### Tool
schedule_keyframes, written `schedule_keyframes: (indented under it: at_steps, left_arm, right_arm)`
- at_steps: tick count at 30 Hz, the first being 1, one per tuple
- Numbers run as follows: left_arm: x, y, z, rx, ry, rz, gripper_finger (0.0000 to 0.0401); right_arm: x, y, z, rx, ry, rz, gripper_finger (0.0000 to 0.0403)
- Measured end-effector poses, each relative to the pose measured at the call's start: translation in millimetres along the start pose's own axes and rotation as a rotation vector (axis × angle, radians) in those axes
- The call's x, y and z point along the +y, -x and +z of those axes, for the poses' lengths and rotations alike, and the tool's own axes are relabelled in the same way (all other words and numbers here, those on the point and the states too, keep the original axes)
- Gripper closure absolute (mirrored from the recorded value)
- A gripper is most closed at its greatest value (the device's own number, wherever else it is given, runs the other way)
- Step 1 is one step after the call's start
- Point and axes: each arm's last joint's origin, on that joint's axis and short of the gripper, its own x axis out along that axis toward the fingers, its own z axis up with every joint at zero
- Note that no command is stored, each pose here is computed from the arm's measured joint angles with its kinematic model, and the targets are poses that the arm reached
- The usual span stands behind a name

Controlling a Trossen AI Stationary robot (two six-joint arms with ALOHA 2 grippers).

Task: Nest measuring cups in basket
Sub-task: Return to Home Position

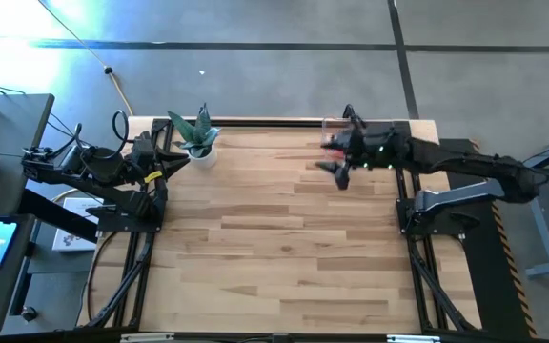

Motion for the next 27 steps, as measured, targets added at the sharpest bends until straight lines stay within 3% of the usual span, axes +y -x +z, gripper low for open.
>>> schedule_keyframes:
  at_steps: [6, 13, 18, 27]
  left_arm:
    - [0, 0, 0, 0.000, 0.000, 0.000, 0.0355]
    - [0, 0, 0, 0.000, 0.000, 0.000, 0.0355]
    - [0, 0, 0, 0.000, 0.000, 0.000, 0.0355]
    - [0, 0, 0, 0.000, 0.000, 0.000, 0.0355]
  right_arm:
    - [19, -14, -10, 0.038, 0.082, 0.082, 0.0126]
    - [0, 2, -72, -0.218, -0.121, 0.142, 0.0126]
    - [-6, 20, -111, -0.315, -0.164, 0.138, 0.0126]
    - [-9, 41, -152, -0.390, -0.065, 0.136, 0.0126]
